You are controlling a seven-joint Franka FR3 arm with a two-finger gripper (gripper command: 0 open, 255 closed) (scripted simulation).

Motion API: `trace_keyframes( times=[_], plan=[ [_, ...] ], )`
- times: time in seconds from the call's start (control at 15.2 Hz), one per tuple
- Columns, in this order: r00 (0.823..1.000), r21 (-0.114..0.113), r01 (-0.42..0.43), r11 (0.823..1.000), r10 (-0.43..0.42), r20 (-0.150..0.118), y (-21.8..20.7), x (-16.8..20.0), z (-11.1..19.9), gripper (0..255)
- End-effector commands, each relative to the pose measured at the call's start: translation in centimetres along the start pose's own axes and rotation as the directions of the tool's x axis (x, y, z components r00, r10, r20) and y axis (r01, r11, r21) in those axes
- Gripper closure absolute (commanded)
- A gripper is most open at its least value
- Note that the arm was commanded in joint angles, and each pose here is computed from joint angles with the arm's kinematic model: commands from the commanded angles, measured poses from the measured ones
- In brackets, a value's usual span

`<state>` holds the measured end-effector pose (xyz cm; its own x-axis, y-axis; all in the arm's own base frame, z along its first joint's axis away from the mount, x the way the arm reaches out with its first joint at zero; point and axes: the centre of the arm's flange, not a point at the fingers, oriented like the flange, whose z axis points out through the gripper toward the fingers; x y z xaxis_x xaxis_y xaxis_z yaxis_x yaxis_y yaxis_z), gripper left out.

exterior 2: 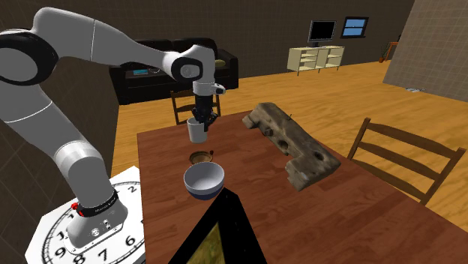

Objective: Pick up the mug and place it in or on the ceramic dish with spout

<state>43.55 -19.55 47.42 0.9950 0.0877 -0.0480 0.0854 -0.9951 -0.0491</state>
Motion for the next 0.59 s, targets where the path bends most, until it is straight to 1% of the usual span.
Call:
trace_keyframes(
  times=[0.0,0.53],
  plan=[
    [1.0,0.0,0.0,1.0,0.0,-0.001,0.0,0.1,1.0,255],
    [1.0,0.0,0.0,1.0,0.0,-0.001,0.2,0.3,5.3,255]
  ],
)
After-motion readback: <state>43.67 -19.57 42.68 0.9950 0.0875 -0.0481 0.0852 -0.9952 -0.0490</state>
